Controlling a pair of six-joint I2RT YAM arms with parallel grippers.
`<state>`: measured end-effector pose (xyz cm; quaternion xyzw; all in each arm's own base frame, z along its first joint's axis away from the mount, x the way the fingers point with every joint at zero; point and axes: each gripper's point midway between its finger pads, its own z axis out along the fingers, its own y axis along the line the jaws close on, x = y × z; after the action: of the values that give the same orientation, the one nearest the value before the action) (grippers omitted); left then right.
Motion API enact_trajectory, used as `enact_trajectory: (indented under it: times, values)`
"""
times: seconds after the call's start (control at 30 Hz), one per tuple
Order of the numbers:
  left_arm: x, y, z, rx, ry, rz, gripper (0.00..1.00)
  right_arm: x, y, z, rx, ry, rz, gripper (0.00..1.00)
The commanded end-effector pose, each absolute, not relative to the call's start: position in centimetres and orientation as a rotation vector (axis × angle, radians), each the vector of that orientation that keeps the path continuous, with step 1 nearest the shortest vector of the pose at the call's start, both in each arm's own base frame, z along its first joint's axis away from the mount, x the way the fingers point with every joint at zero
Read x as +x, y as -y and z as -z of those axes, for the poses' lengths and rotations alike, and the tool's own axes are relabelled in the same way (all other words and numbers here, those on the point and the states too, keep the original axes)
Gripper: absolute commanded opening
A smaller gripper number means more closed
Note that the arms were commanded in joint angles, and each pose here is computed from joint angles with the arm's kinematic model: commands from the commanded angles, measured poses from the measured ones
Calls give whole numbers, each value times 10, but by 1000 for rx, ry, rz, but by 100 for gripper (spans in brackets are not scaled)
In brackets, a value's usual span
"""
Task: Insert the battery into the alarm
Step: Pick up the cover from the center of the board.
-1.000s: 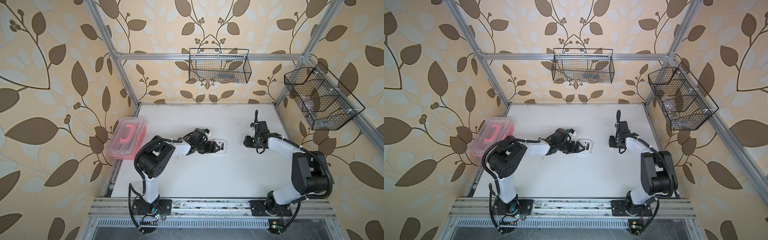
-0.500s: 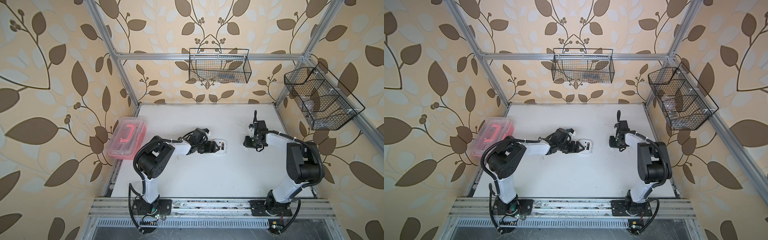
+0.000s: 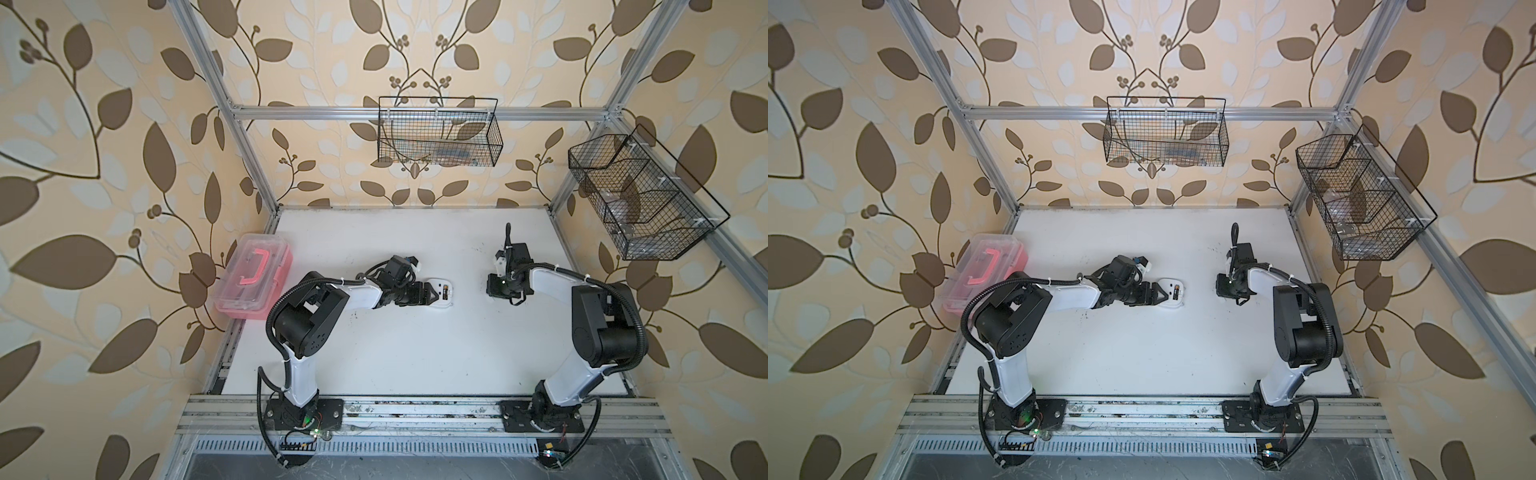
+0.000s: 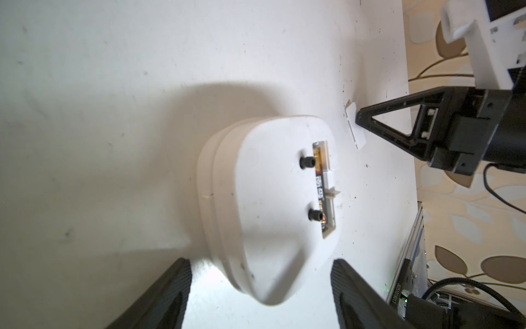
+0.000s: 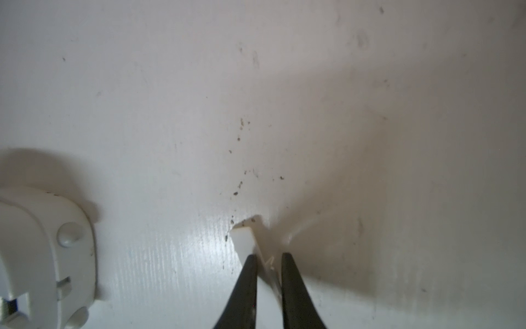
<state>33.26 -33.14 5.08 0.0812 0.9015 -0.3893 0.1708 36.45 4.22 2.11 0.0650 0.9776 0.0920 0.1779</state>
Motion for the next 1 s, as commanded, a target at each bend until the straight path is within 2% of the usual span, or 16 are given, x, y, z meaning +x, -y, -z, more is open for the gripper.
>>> enact_trajectory:
  times: [0.0, 0.13, 0.7, 0.97]
  values:
    - [334, 335, -70, 272, -2524, 1111, 80, 353, -44, -17, 208, -2788, -274, 16]
    - [333, 335, -70, 279, -2526, 1113, 80, 348, -47, -17, 226, -2781, -294, 18]
    - [334, 325, -79, 273, -2506, 1099, 80, 339, -58, -20, 254, -2757, -392, 1]
    - [343, 318, -84, 230, -2484, 1072, 80, 339, -71, -46, 229, -2680, -480, 0]
